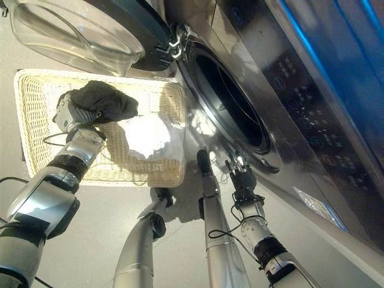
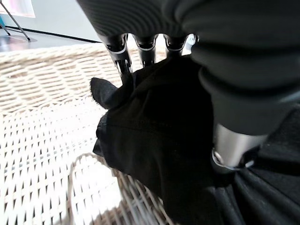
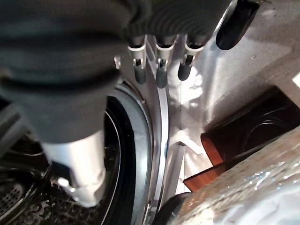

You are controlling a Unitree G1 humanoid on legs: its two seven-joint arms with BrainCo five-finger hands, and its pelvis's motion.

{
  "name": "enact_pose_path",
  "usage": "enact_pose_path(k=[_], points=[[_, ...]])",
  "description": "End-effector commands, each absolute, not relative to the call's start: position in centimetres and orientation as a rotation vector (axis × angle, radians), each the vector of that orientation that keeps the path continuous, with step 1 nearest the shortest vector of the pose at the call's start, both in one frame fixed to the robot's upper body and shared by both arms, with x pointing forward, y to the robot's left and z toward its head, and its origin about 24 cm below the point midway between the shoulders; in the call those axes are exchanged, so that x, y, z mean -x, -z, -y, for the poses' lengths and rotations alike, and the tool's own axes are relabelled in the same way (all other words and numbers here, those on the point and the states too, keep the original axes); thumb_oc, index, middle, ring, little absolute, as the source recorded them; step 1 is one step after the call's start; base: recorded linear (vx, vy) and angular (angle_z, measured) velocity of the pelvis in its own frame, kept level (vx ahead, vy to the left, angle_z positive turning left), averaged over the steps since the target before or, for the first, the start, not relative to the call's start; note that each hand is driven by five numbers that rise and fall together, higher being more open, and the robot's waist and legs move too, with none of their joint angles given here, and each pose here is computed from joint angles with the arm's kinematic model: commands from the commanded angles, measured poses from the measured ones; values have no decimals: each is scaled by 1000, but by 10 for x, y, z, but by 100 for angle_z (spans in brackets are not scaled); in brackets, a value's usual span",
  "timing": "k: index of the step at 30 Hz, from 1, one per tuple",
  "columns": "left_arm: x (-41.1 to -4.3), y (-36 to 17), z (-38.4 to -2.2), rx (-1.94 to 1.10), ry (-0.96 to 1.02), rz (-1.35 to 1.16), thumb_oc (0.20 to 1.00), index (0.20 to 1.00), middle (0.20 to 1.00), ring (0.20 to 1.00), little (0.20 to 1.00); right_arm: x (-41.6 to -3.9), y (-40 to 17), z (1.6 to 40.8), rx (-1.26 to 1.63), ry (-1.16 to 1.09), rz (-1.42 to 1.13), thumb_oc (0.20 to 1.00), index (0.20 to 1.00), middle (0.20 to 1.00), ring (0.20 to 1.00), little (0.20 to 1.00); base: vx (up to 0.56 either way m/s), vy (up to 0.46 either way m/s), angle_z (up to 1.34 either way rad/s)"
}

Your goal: Put the clothes into the washing machine.

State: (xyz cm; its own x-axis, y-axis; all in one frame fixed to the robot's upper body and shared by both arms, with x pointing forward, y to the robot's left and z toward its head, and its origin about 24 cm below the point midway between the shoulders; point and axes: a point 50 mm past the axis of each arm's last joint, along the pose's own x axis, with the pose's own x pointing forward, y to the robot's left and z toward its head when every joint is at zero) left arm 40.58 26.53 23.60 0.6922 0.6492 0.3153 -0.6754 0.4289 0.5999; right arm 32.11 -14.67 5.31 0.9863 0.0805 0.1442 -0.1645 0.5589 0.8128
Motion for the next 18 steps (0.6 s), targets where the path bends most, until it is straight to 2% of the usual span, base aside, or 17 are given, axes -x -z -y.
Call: enact_pose_path(k=[1,8,14,18], points=[[-408,-230,-261,-646,-726,90,200,200,200,200,200,-314,-48,135,-814,-233,52,1000,1000,1000,1000,1000,0,0,0],[-401,-217,-273,-717,-777,79,200,200,200,200,200,-311,-55,126,-494,-340,63,1000,1000,1000,1000,1000,-36,-14,1],[-392,-212,-284,-667,-818,152,200,200,200,200,200,-311,-62,122,-438,-383,75,1000,1000,1000,1000,1000,-94,-70,18],[-387,-203,-278,-602,-805,219,200,200,200,200,200,-309,-67,113,-379,-401,99,1000,1000,1000,1000,1000,-85,-97,24]])
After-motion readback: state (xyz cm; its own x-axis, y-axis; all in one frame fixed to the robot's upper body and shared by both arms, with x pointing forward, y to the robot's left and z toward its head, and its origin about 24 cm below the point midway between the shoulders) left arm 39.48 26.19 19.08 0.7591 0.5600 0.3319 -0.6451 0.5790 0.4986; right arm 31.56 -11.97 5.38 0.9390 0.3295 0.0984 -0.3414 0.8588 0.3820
